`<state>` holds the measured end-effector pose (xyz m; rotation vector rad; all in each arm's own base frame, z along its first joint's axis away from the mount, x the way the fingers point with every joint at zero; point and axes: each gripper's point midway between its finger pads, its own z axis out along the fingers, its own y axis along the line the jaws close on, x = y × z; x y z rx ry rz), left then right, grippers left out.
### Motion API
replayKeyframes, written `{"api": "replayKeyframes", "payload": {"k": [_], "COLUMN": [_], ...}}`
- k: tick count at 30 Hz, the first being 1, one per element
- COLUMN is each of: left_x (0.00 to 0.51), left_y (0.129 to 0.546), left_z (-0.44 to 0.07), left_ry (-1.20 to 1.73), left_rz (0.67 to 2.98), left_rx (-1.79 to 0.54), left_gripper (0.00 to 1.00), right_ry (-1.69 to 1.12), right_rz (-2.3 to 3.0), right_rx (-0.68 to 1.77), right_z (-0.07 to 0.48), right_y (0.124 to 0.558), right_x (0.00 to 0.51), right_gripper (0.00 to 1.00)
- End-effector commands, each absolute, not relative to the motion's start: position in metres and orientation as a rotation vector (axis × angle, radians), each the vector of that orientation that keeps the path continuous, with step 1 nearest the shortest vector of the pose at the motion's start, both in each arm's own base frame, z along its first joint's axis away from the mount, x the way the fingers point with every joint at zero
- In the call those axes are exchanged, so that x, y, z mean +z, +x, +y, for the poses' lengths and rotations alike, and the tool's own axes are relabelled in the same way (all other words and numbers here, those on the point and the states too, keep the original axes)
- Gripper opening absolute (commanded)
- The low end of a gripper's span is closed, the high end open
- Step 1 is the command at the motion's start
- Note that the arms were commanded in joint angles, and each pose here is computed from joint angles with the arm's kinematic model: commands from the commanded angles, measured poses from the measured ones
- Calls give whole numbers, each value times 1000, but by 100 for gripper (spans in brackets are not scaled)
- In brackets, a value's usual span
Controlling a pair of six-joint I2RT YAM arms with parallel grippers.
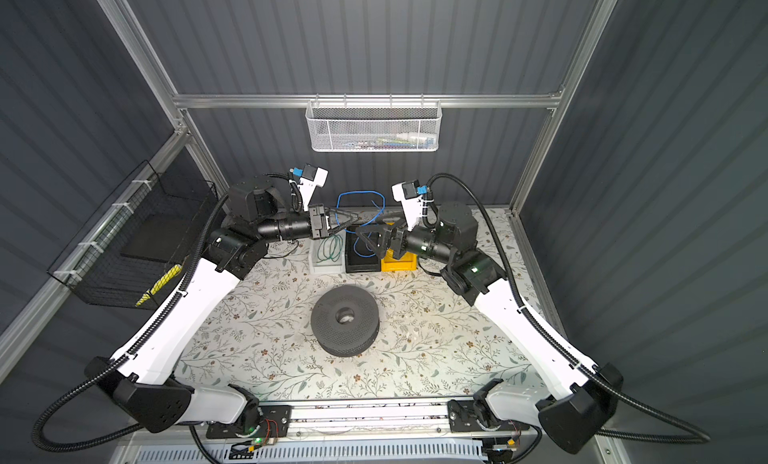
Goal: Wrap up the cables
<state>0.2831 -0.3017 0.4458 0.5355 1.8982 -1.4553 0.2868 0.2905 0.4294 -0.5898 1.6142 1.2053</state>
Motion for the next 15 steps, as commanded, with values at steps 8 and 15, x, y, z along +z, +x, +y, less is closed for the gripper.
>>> {"api": "replayKeyframes", "payload": {"k": [8,15], "left_x": [446,445], "left_y": [267,265], "left_z": [-301,-292], "left_ry": [611,612], "left_rz": [1868,1878], "left_rx": [-1459,-1375], "left_gripper": [0,0], "right_ry": [-521,-456], "right_rz": [1538,1596], "right_rx": [1162,1049], "right_z": [287,262], "right_y": [300,303], "right_x": [459,458], "right_gripper": [51,1]}}
